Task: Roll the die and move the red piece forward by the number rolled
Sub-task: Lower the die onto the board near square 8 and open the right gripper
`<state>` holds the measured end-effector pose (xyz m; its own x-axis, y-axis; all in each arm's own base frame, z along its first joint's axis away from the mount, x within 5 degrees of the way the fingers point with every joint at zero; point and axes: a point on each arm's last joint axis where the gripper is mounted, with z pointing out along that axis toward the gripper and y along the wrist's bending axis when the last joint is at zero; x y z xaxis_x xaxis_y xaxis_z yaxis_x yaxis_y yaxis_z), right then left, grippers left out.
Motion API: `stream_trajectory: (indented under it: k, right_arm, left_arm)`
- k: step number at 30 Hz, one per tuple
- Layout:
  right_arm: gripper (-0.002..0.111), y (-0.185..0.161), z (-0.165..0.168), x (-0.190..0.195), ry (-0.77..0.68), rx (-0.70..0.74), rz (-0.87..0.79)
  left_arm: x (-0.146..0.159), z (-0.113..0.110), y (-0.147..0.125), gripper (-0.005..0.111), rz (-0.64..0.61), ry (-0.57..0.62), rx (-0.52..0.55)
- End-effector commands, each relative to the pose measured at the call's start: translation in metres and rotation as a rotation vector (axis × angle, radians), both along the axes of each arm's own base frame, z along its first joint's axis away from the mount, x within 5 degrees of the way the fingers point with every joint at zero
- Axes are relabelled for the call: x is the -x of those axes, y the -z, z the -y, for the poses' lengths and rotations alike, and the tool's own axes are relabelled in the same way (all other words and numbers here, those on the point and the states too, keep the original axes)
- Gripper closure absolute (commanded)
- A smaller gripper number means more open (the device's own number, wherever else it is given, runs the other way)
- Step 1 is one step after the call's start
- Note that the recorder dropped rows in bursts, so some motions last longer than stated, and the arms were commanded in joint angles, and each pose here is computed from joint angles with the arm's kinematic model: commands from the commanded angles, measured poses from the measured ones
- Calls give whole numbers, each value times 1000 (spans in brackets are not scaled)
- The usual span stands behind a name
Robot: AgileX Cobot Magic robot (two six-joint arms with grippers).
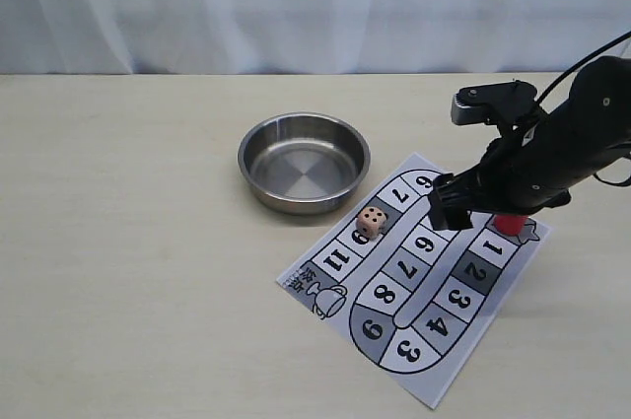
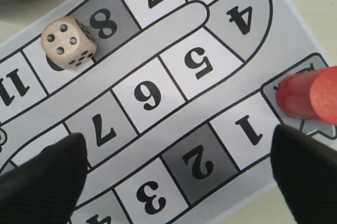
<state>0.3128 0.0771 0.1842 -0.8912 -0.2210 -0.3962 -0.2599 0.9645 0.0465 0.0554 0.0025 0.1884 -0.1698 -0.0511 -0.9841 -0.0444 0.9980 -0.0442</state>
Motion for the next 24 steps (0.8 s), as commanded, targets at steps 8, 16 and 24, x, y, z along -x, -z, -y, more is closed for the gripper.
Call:
stream_trajectory:
  k: [8,16,24]
  right_arm:
    - [63,-4,-4,-3,-82,-19,60]
    - [88,9,-17,-7,-151,-125,47]
    - [104,40,-24,-12,-213,-166,-8]
  left_arm:
    - [0,0,-3,107,18,0,6]
    - [0,0,-3,107,18,0,6]
    - [0,0,-3,107,18,0,6]
